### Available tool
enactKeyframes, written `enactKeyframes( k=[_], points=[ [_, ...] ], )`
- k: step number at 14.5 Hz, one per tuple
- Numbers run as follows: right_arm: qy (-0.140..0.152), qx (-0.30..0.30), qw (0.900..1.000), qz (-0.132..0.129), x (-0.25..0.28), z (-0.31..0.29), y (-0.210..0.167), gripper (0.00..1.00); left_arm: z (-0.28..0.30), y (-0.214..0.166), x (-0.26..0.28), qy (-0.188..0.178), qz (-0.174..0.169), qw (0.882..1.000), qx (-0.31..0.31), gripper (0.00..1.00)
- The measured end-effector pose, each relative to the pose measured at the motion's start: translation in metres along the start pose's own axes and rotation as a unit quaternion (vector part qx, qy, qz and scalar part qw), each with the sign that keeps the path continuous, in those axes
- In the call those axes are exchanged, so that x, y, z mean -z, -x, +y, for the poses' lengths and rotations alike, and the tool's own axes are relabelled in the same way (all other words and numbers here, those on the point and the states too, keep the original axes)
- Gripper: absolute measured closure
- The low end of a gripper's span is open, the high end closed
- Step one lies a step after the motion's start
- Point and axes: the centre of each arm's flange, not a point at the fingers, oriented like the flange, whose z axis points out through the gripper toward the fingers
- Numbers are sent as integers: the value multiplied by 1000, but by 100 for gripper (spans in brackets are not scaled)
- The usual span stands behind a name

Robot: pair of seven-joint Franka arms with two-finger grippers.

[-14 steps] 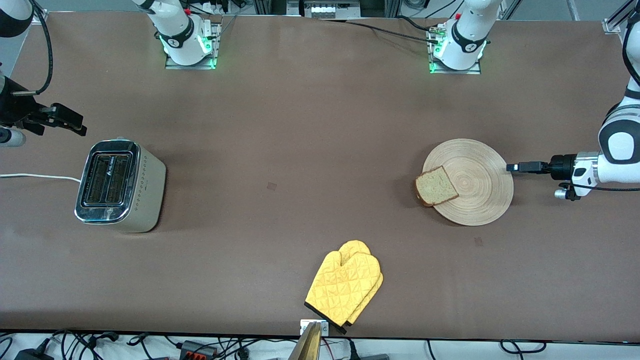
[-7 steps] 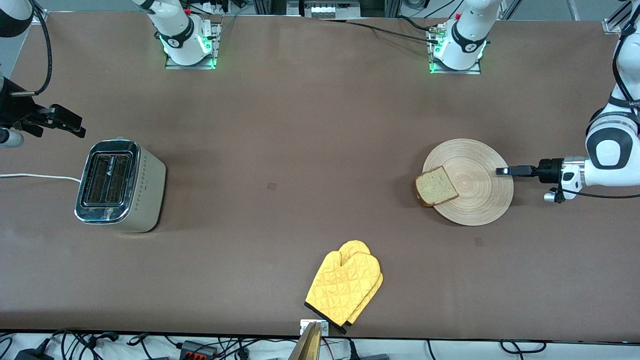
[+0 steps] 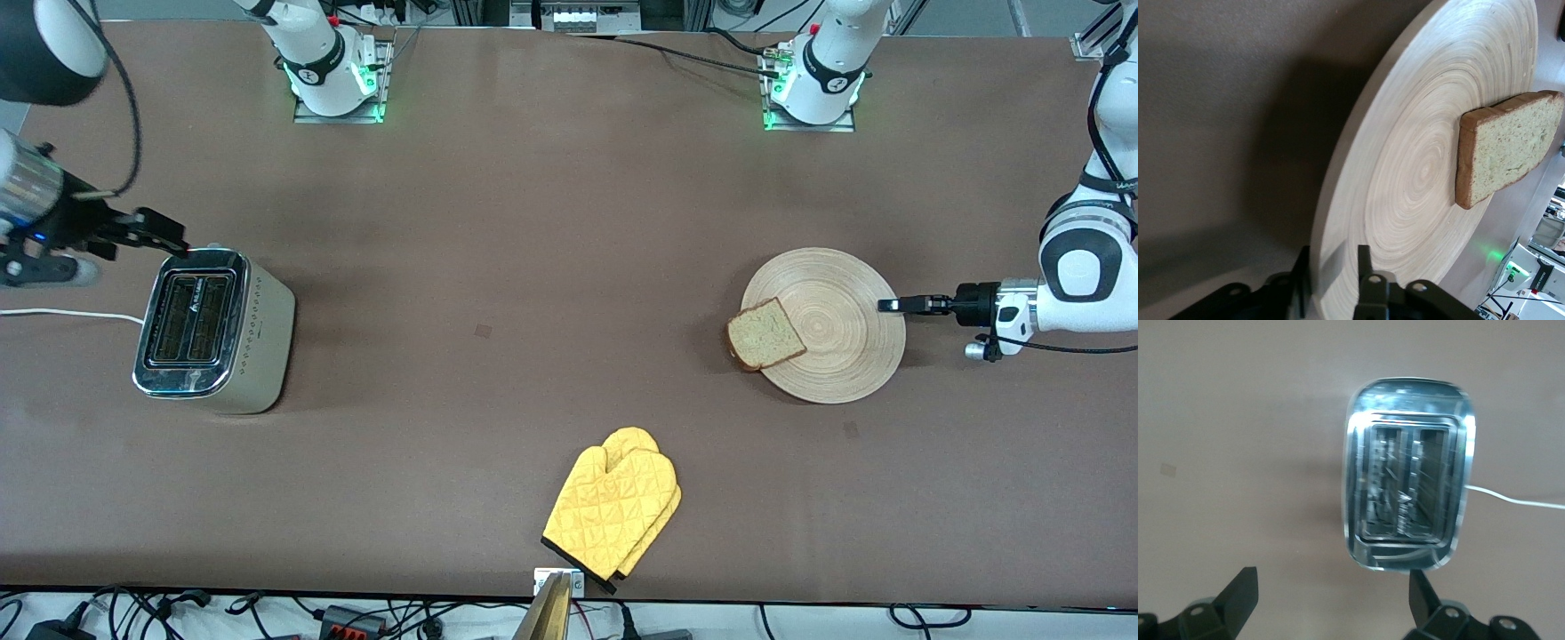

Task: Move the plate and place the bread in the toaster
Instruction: 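Slide the plate with the left gripper while the right gripper nears the toaster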

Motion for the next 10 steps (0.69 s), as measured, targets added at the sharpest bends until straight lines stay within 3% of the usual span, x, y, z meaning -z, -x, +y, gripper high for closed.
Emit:
enactKeyframes(
  k=[1,5,10],
  points=[
    [1,13,1000,-6,-10,-17,-6,0,2,0,1,5,-5,1000,-4,84],
    [-11,30,999,-15,-24,-45,-13,0,14,-4,9,21,-10,999,-38,87],
    [-16,31,999,-5,-30,-49,-21,0,33,-13,-13,92,-48,994,-38,90]
  ],
)
